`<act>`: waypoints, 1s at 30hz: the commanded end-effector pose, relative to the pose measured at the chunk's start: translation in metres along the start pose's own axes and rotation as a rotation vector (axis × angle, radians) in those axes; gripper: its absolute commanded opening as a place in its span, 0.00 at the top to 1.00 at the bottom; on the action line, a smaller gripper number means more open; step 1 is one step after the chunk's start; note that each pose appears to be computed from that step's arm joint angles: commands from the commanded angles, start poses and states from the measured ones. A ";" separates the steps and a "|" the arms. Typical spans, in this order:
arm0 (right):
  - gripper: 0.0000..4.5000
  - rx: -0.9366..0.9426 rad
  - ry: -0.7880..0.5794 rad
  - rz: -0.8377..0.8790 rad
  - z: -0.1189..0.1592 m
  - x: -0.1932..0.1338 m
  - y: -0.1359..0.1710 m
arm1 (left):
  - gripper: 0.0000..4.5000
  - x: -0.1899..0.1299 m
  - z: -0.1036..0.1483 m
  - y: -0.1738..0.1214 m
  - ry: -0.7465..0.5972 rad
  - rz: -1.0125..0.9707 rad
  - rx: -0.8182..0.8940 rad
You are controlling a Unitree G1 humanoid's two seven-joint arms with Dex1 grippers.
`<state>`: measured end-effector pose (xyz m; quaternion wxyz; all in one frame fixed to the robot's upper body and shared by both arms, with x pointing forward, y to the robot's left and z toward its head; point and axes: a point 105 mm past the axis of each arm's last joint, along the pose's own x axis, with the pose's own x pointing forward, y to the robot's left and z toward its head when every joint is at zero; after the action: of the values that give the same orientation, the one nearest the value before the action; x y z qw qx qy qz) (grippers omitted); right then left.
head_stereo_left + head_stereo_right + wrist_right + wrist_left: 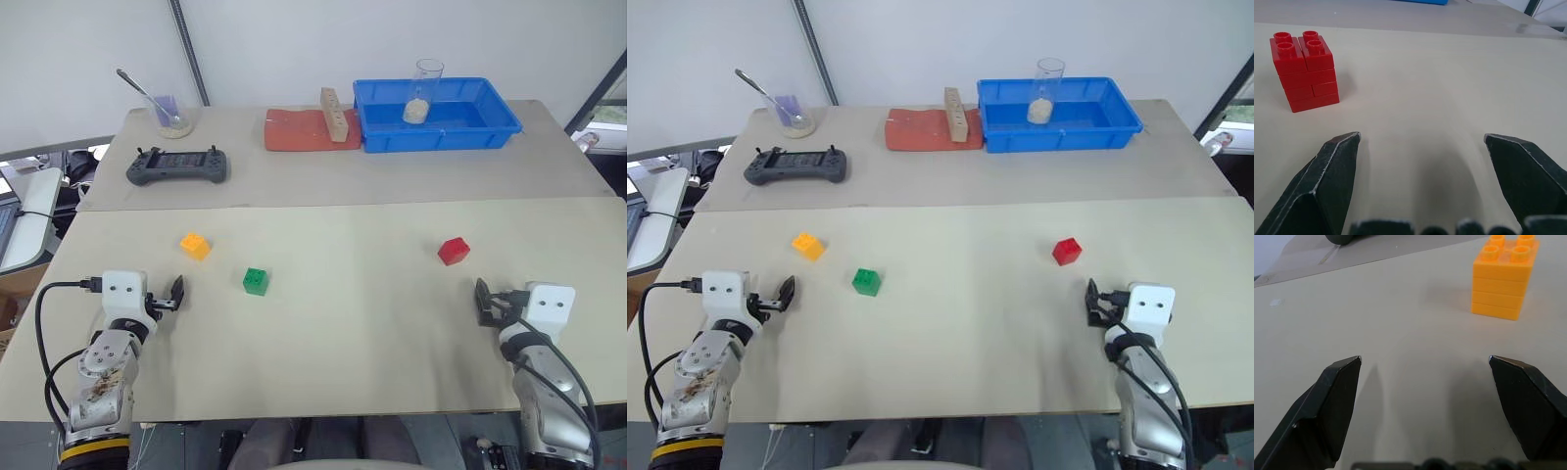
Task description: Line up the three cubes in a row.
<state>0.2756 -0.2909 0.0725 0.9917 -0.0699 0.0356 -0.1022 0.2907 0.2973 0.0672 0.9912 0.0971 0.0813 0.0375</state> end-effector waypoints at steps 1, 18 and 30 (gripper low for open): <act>0.00 -0.015 -0.011 0.008 0.005 0.000 0.000 | 0.01 -0.005 0.003 0.006 -0.011 0.023 0.005; 0.00 -0.095 -0.028 0.317 0.039 -0.005 0.031 | 0.01 -0.026 0.175 -0.075 -0.275 -0.888 0.156; 0.00 -0.058 -0.046 0.350 0.043 0.028 0.048 | 0.01 -0.040 0.205 -0.183 -0.398 -1.411 0.318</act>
<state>0.3116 -0.2468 0.0948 0.9922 -0.0865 0.0554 0.0701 0.2984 0.0773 0.2236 0.7570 0.1537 -0.0275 -0.6344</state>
